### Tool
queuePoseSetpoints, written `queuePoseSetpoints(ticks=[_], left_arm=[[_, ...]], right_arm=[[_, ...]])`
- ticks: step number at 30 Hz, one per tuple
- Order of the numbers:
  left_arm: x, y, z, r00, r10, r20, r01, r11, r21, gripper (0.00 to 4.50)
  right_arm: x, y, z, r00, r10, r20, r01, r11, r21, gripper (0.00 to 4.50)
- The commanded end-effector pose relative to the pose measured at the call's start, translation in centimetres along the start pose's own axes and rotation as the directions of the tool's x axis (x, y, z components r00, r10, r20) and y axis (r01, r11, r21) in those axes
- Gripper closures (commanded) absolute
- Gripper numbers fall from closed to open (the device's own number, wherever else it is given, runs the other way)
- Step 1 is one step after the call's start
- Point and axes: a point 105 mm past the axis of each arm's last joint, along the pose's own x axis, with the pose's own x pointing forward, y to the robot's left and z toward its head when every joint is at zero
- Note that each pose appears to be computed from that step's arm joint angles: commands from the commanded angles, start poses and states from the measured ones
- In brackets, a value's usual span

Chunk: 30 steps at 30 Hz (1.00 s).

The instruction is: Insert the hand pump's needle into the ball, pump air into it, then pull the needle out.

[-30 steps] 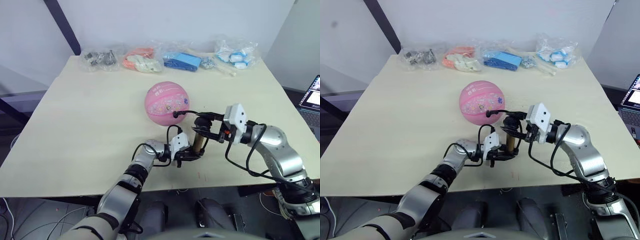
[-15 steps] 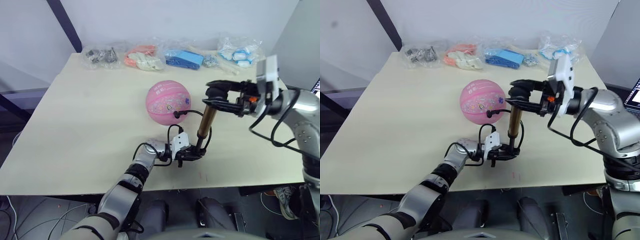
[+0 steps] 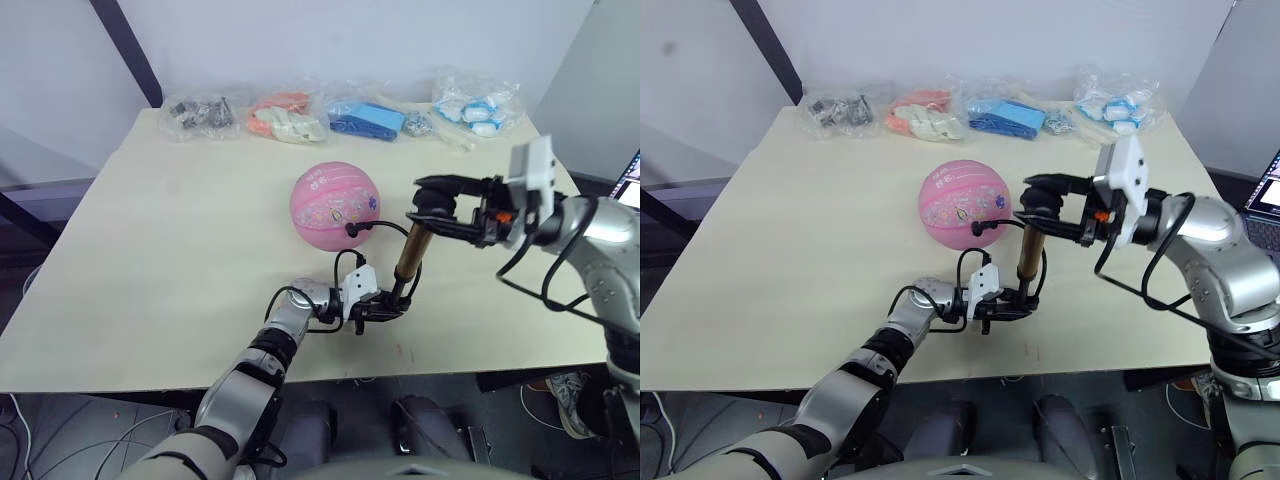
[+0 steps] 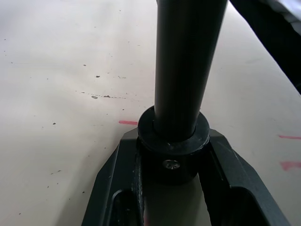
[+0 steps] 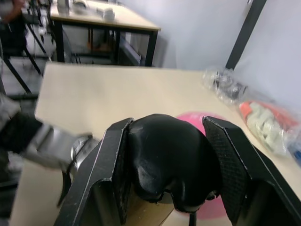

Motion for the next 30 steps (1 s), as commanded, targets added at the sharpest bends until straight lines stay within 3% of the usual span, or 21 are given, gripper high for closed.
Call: queuePoseSetpoints(ticks=[1,7,11,19,24,30], left_arm=[[-0.5,-1.4,-3.4,0.995,-0.029,-0.100,0.018,0.994,-0.104,3.43],[-0.5,-1.4,-3.4,0.995,-0.026,-0.101,0.016,0.995,-0.103,3.43],[-0.5,-1.4,-3.4,0.995,-0.023,-0.100,0.013,0.995,-0.104,3.43],[-0.7,-1.4,-3.6,0.994,-0.026,-0.106,0.015,0.994,-0.104,3.43],[-0.6,-1.3,-3.5,0.994,-0.026,-0.106,0.016,0.995,-0.100,3.43],[-0.7,-1.4,-3.6,0.994,-0.028,-0.108,0.018,0.995,-0.099,3.43]], right_arm=[[0.7,1.8,-5.0,0.990,0.045,-0.135,-0.036,0.997,0.069,2.56],[1.3,3.4,-8.6,0.985,0.039,-0.170,-0.022,0.994,0.105,2.56],[1.3,3.5,-8.5,0.988,0.027,-0.154,-0.013,0.995,0.095,2.56],[0.2,-0.1,-0.1,1.000,-0.010,0.029,0.010,1.000,0.002,2.56],[-1.6,-2.4,7.2,0.989,-0.009,0.146,0.022,0.996,-0.087,2.56],[-2.3,-3.1,9.1,0.985,-0.023,0.171,0.042,0.993,-0.109,2.56]])
